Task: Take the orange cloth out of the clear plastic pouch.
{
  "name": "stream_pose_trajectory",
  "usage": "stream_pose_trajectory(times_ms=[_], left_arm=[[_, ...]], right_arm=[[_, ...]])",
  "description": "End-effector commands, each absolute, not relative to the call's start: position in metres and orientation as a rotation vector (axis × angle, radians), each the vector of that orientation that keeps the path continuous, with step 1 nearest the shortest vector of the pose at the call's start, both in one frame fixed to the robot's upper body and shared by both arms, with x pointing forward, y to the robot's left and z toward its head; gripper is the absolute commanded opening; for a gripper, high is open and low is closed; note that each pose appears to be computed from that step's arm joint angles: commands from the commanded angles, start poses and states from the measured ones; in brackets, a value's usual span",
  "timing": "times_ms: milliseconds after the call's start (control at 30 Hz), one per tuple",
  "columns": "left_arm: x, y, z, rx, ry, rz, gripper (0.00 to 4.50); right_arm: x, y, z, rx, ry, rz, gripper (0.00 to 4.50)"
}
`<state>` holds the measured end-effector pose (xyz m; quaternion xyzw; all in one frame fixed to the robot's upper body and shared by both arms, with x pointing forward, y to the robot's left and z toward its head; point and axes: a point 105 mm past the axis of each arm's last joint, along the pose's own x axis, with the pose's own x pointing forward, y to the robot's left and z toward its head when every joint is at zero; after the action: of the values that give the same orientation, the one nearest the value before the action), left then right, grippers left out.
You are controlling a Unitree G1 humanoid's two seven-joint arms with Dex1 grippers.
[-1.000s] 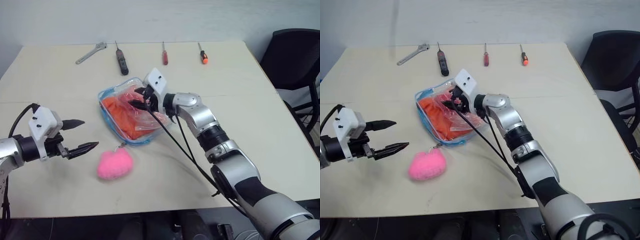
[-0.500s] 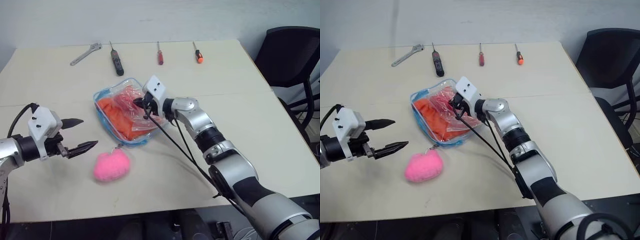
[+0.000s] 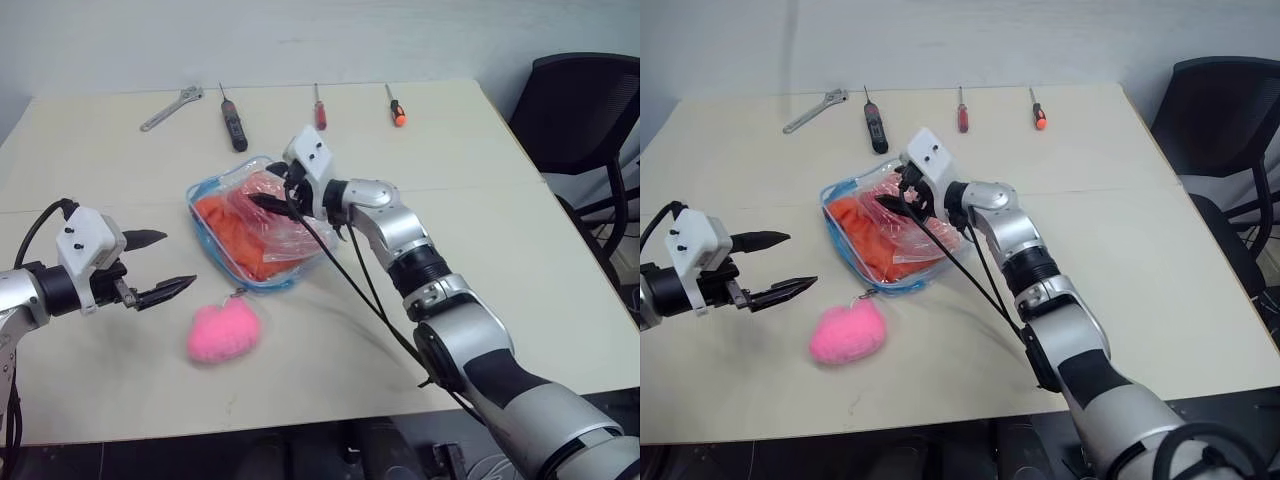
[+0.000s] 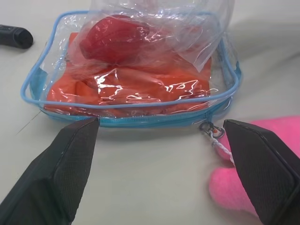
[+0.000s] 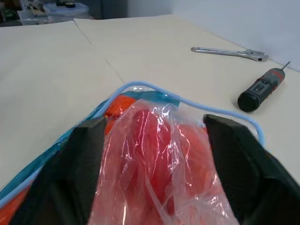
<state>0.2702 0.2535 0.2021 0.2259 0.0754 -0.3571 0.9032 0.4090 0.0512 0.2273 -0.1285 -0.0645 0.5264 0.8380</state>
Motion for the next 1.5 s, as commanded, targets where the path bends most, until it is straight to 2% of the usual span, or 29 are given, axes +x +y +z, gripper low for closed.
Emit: stream_pose_trajectory(times_ms=[33, 367, 400, 467, 800, 867, 1000, 1133, 1267, 1433, 1500], left_arm=[[0.268, 0.257, 0.21, 0.493, 0.13, -0.718, 4.5], [0.265, 0.258, 0.211, 0.499, 0.127, -0.699, 4.5], [0.264, 0.258, 0.211, 0.5, 0.128, -0.697, 4.5], [0.263, 0.258, 0.211, 0.5, 0.128, -0.694, 4.5], [0.264, 0.256, 0.211, 0.499, 0.127, -0.694, 4.5], [0.266, 0.255, 0.211, 0.499, 0.126, -0.699, 4.5], [0.271, 0.248, 0.211, 0.488, 0.116, -0.731, 4.5], [0.278, 0.238, 0.209, 0.473, 0.105, -0.775, 4.5], [0.286, 0.231, 0.207, 0.475, 0.096, -0.805, 4.5], [0.293, 0.215, 0.209, 0.467, 0.071, -0.864, 4.5], [0.294, 0.212, 0.207, 0.478, 0.073, -0.886, 4.5]], right_arm=[[0.408, 0.064, 0.232, -0.321, -0.141, 1.127, 4.41], [0.409, 0.082, 0.2, -0.385, -0.008, 1.126, 4.41], [0.409, 0.083, 0.198, -0.38, -0.003, 1.12, 4.25], [0.411, 0.082, 0.198, -0.372, -0.003, 1.103, 3.78], [0.413, 0.077, 0.194, -0.385, -0.011, 1.087, 0.31], [0.413, 0.076, 0.195, -0.4, -0.022, 1.094, 0.04], [0.414, 0.068, 0.206, -0.427, -0.06, 1.111, 0.04], [0.419, 0.047, 0.239, -0.385, -0.13, 1.097, 0.04], [0.417, 0.032, 0.267, -0.361, -0.167, 1.088, 0.9], [0.418, -0.012, 0.311, -0.363, -0.225, 1.013, 2.53], [0.415, -0.029, 0.319, -0.36, -0.222, 1.006, 3.21]])
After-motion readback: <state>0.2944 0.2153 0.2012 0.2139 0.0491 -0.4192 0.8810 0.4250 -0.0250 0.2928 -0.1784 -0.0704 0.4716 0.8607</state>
